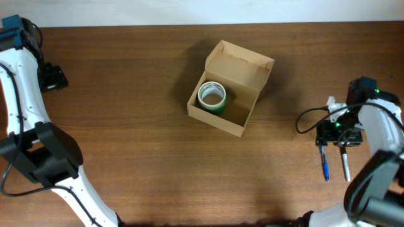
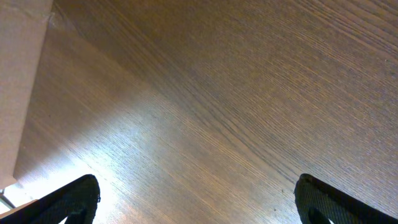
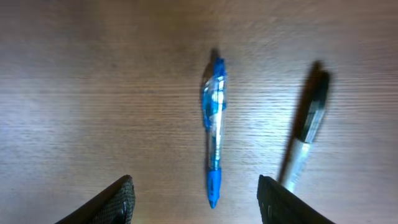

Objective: Pack container
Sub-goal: 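Grasp the blue pen with the right gripper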

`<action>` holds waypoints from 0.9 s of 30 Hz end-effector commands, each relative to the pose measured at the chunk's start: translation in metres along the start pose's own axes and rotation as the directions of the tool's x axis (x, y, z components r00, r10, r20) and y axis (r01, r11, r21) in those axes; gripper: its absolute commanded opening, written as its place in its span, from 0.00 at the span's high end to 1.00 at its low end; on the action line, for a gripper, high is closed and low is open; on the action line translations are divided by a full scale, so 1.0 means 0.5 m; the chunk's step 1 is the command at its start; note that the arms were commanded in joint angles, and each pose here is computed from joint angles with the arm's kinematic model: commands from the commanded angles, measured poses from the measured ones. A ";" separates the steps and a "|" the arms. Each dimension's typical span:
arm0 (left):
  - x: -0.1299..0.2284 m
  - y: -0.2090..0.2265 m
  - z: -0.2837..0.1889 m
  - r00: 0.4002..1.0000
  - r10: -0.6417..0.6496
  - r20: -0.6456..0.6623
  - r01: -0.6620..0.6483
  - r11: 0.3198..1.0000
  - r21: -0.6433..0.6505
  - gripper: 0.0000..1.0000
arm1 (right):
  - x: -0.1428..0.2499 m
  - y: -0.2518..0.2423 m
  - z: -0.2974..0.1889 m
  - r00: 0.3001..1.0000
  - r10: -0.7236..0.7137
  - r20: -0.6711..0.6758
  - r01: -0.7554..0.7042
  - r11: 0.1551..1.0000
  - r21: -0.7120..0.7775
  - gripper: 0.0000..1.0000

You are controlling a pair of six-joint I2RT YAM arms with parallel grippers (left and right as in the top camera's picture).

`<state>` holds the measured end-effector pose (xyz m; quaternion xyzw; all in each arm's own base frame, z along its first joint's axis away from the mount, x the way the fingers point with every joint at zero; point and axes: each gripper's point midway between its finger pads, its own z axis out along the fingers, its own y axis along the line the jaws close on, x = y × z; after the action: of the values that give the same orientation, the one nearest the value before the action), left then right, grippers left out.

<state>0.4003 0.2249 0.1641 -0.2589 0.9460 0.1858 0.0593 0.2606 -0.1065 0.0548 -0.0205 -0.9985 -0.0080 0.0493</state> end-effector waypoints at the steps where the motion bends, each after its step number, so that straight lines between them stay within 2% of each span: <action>1: 0.003 0.003 0.009 1.000 0.009 -0.011 -0.009 1.000 -0.008 0.00 | 0.021 0.011 0.048 0.995 -0.008 -0.098 0.003 0.999 -0.051 0.36; 7: 0.003 0.003 0.009 1.000 0.009 -0.011 -0.009 1.000 -0.008 0.00 | 0.050 0.020 0.109 0.970 -0.019 -0.241 -0.004 0.995 -0.095 0.36; 12: 0.002 0.003 0.009 1.000 0.009 -0.011 -0.009 1.000 -0.008 0.00 | 0.055 0.013 0.127 0.962 -0.018 -0.273 -0.004 0.997 -0.082 0.36; 17: 0.002 0.003 0.009 1.000 0.009 -0.011 -0.009 1.000 -0.008 0.00 | 0.048 -0.003 0.131 0.966 -0.003 -0.260 -0.010 0.999 -0.049 0.36; 23: 0.003 0.003 0.009 1.000 0.009 -0.011 -0.009 1.000 -0.008 0.00 | 0.031 -0.032 0.138 0.976 0.051 -0.210 -0.058 0.998 -0.029 0.44; 27: 0.002 0.003 0.009 1.000 0.009 -0.011 -0.009 1.000 -0.008 0.00 | 0.015 -0.049 0.142 0.983 0.072 -0.167 -0.076 0.997 -0.017 0.45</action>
<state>0.4003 0.2249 0.1641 -0.2589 0.9460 0.1858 0.0593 0.2396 -0.1205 -0.0049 -0.0498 -0.9876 -0.0227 0.1470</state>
